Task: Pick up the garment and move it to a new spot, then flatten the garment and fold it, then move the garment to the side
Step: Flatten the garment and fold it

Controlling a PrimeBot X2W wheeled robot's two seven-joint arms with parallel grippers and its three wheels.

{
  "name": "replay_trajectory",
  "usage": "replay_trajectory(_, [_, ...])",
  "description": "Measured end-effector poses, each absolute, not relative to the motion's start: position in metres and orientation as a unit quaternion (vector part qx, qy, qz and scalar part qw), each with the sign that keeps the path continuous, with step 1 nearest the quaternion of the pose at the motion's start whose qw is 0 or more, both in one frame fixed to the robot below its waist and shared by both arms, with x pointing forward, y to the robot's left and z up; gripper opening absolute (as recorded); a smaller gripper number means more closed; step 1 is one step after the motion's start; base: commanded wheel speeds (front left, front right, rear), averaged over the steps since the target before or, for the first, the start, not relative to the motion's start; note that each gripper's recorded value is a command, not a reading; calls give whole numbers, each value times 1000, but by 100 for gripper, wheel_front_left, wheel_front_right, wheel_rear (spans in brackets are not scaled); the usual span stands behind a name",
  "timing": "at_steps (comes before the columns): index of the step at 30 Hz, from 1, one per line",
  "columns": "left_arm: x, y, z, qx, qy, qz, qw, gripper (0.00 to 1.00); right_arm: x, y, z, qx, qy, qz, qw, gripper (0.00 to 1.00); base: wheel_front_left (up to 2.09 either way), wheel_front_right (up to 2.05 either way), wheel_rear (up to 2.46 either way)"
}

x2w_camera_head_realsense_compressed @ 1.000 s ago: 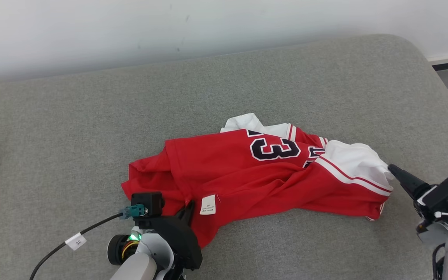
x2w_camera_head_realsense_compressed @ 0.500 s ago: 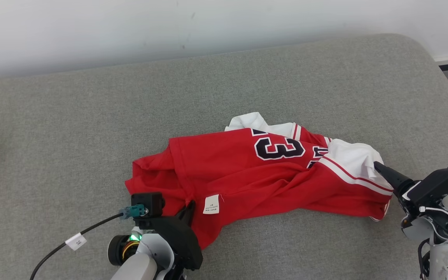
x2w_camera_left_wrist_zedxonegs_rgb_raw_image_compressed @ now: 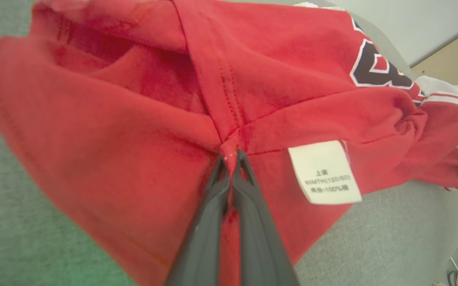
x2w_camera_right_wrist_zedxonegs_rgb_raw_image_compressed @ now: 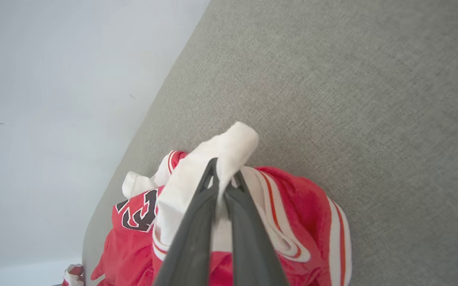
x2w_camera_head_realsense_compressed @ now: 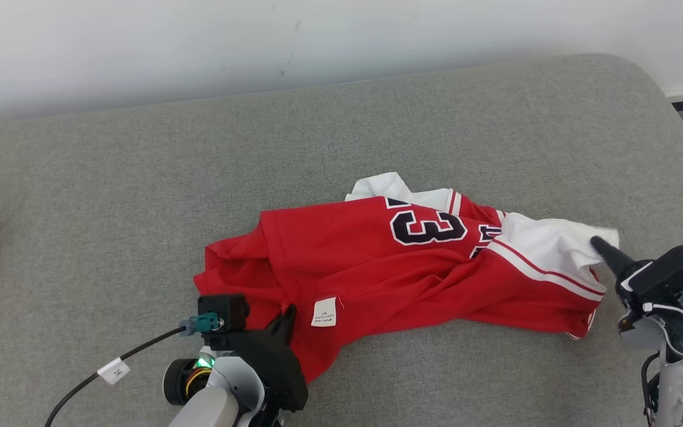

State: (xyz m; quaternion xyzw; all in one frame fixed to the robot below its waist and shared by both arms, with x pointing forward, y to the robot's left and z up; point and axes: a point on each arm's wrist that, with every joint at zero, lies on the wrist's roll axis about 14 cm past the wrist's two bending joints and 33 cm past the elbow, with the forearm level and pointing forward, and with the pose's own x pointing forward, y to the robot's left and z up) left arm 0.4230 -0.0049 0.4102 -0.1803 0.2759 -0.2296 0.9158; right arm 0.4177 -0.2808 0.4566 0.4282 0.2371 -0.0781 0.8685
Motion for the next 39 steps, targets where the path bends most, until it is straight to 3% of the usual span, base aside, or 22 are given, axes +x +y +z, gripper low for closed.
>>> replay_trajectory(12, [457,2,466,-277,200,-224,913,0,443,-272,524,330,168,-36,928,0,0,0,0])
replay_trajectory(25, [578,44,601,-376,58,-225,897,0,539,-189,620,164,122,93,974,0,0,0,0])
replay_trajectory(32, [647,76,673,-311,-79,-206,925,0,601,-168,669,60,29,115,991,0,0,0,0])
replay_trajectory(39, [696,115,723,-323,-223,-152,907,0,654,-179,730,53,-146,100,983,0,0,0,0])
